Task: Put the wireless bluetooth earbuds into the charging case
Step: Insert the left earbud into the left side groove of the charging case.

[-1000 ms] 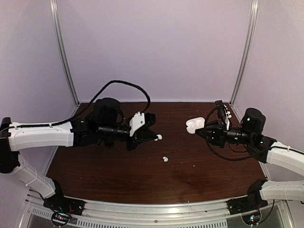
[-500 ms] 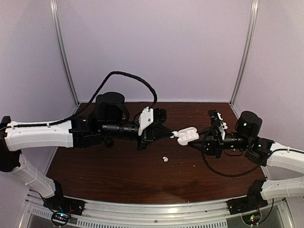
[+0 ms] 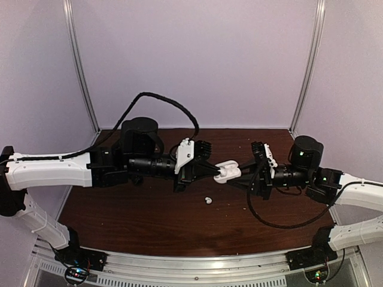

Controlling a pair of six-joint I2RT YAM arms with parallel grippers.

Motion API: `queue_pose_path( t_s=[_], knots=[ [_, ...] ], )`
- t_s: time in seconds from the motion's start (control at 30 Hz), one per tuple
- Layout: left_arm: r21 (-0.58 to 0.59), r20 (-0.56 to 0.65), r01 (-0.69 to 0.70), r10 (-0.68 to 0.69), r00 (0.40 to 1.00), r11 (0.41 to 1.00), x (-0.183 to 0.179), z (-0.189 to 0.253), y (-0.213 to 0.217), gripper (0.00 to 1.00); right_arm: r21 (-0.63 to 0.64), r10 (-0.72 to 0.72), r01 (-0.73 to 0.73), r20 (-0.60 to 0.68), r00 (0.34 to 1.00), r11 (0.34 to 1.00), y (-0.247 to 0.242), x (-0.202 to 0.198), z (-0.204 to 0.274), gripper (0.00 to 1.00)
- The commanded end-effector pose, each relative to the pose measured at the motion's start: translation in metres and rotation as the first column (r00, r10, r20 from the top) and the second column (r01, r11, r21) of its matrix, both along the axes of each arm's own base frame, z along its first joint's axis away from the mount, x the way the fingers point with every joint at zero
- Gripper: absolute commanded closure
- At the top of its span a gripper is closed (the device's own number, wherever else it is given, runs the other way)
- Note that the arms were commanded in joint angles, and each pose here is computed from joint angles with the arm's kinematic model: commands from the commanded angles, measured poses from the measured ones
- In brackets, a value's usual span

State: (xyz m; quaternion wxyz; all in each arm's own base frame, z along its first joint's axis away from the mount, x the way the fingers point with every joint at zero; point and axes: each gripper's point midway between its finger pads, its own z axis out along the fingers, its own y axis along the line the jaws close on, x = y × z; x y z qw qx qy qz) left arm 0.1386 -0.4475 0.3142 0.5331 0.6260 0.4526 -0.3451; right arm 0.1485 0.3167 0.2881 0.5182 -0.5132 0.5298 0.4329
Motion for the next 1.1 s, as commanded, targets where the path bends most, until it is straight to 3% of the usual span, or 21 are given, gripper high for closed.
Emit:
queue_pose_path(
  t_s=[0.0, 0.37, 1.07],
  knots=[
    [0.008, 0.012, 0.017, -0.017, 1.000, 1.000, -0.004, -0.004, -0.003, 0.96, 0.019, -0.039, 0.037, 0.066, 0.997, 0.999, 0.001, 0.006, 0.018, 1.00],
    [0.070, 0.003, -0.043, 0.043, 0.999, 0.997, 0.006, -0.020, 0.000, 0.96, 0.034, -0.029, 0.026, 0.087, 0.996, 0.999, -0.001, 0.000, 0.026, 1.00],
    [0.097, -0.054, 0.014, -0.009, 0.998, 0.995, 0.000, -0.031, -0.011, 0.93, 0.040, -0.056, 0.052, 0.098, 0.994, 0.998, -0.001, 0.005, 0.031, 1.00]
  ],
)
